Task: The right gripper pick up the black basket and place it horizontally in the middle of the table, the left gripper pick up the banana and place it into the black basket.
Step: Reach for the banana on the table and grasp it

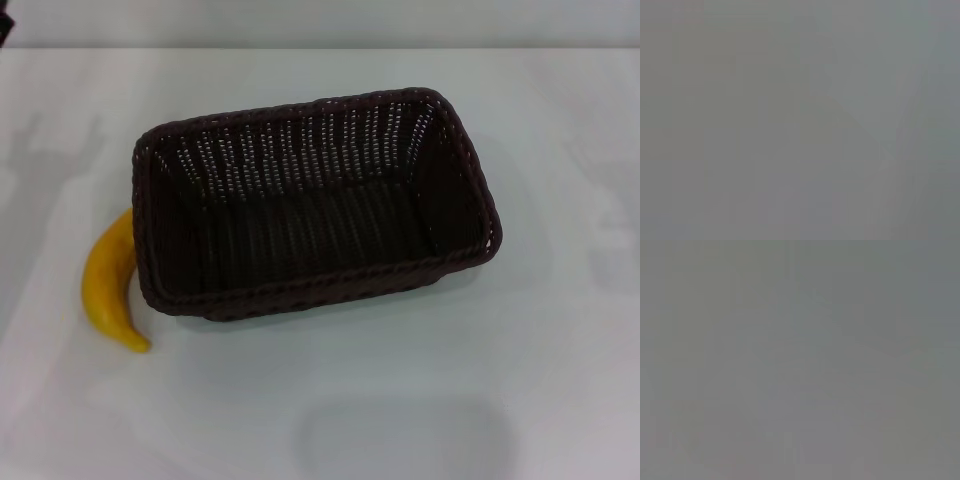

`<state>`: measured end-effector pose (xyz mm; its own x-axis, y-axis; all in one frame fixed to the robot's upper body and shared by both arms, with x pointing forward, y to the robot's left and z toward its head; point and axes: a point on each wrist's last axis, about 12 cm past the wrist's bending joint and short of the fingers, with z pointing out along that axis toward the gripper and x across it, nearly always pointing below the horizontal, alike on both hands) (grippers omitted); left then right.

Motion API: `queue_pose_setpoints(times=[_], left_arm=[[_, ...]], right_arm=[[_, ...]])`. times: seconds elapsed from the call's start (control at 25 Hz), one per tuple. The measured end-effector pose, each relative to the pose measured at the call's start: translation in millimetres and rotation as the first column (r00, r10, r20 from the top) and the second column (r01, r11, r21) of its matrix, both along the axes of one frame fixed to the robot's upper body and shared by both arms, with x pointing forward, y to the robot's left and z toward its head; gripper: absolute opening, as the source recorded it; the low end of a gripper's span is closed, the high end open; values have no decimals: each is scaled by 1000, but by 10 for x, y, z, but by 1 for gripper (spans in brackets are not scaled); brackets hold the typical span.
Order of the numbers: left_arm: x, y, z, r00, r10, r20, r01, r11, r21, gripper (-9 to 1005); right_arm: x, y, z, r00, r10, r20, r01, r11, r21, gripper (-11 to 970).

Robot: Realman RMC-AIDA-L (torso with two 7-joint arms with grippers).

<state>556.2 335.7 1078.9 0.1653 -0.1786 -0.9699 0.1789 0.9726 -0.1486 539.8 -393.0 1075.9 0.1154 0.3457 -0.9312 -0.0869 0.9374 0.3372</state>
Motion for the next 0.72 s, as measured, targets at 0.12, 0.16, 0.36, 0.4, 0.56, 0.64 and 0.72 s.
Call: queue_pose_setpoints(times=[0.12, 0.16, 0.36, 0.4, 0.56, 0.64, 0.72], left_arm=[[54, -20, 37, 998, -36, -60, 37, 999, 16, 878], [66, -20, 51, 996, -43, -80, 45, 999, 23, 878], [77, 6, 182, 988, -23, -150, 40, 993, 113, 878], [77, 9, 217, 987, -14, -160, 35, 991, 126, 878], [57, 48, 364, 975, 29, -222, 7, 987, 159, 878], [28, 75, 410, 965, 53, -258, -10, 986, 164, 878], [-4, 90, 459, 953, 69, -294, -20, 986, 165, 878]], right_arm=[[-9, -6, -22, 1000, -3, -10, 3, 1000, 10, 870], [-14, -8, -33, 1000, -4, -15, 5, 1000, 14, 870], [-25, -20, -64, 999, -11, -32, 11, 1000, 28, 870], [-24, -23, -65, 999, -11, -34, 12, 999, 31, 870], [-31, -41, -66, 999, -12, -37, 14, 999, 45, 870], [-31, -45, -68, 999, -12, -40, 14, 999, 50, 870], [-31, -46, -73, 999, -13, -44, 15, 999, 51, 870]])
